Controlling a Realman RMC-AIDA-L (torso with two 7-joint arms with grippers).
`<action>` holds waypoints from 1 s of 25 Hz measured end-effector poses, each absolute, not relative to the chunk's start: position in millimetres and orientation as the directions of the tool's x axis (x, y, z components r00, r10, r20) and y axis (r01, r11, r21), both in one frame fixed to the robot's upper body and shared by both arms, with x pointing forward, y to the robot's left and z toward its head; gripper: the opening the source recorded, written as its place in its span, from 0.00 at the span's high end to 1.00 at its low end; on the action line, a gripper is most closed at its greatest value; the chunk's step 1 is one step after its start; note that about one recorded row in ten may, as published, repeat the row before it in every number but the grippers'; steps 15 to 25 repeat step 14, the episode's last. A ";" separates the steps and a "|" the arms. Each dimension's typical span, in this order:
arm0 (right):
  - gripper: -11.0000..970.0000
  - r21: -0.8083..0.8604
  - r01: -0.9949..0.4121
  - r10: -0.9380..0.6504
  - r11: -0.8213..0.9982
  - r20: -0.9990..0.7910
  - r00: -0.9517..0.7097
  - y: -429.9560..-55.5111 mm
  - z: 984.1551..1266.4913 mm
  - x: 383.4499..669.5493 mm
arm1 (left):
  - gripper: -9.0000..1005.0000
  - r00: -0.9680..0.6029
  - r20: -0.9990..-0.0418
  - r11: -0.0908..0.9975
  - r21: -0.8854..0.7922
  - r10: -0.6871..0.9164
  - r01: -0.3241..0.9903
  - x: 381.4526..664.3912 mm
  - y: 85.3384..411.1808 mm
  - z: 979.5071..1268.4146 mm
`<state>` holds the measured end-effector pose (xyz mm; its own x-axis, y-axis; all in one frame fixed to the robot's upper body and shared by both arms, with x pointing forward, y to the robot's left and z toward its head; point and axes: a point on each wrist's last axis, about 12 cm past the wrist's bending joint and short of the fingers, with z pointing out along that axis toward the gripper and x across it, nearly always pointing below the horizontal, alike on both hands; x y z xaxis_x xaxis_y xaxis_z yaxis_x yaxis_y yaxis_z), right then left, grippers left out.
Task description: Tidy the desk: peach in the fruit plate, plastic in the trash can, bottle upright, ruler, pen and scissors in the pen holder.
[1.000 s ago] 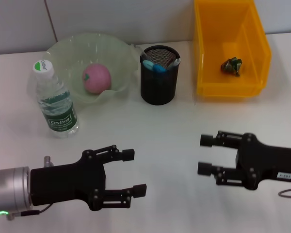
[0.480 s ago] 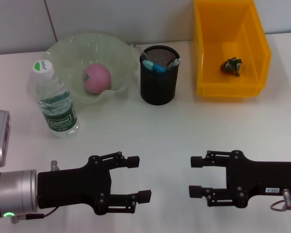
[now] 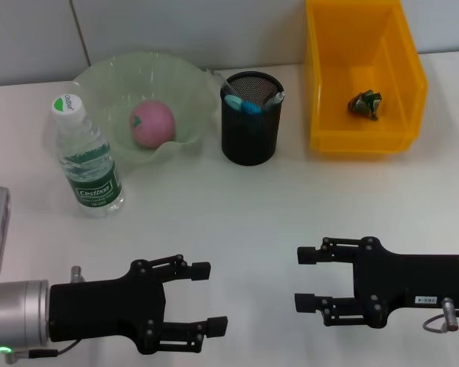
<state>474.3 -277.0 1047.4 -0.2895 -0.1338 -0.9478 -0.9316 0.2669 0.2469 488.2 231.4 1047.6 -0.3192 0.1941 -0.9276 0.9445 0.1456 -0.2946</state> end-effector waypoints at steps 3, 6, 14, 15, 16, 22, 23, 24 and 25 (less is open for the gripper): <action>0.26 0.245 -0.931 -0.134 0.269 -0.948 -0.288 -277.3 1047.1 474.0 | 0.14 -0.318 -0.927 0.142 -0.294 0.201 0.945 488.8 232.9 1048.2; 0.26 0.244 -0.932 -0.134 0.269 -0.948 -0.287 -277.2 1046.9 473.8 | 0.14 -0.318 -0.927 0.143 -0.293 0.201 0.945 488.4 234.9 1048.5; 0.26 0.238 -0.932 -0.132 0.273 -0.951 -0.281 -276.7 1046.6 474.2 | 0.14 -0.315 -0.928 0.148 -0.289 0.201 0.946 488.3 237.5 1048.6; 0.26 0.238 -0.932 -0.132 0.273 -0.951 -0.281 -276.7 1046.6 474.2 | 0.14 -0.315 -0.928 0.148 -0.289 0.201 0.946 488.3 237.5 1048.6; 0.26 0.238 -0.932 -0.132 0.273 -0.951 -0.281 -276.7 1046.6 474.2 | 0.14 -0.315 -0.928 0.148 -0.289 0.201 0.946 488.3 237.5 1048.6; 0.26 0.238 -0.932 -0.132 0.273 -0.951 -0.281 -276.7 1046.6 474.2 | 0.14 -0.315 -0.928 0.148 -0.289 0.201 0.946 488.3 237.5 1048.6; 0.26 0.238 -0.932 -0.132 0.273 -0.951 -0.281 -276.7 1046.6 474.2 | 0.14 -0.315 -0.928 0.148 -0.289 0.201 0.946 488.3 237.5 1048.6; 0.26 0.238 -0.932 -0.132 0.273 -0.951 -0.281 -276.7 1046.6 474.2 | 0.14 -0.315 -0.928 0.148 -0.289 0.201 0.946 488.3 237.5 1048.6; 0.26 0.238 -0.932 -0.132 0.273 -0.951 -0.281 -276.7 1046.6 474.2 | 0.14 -0.315 -0.928 0.148 -0.289 0.201 0.946 488.3 237.5 1048.6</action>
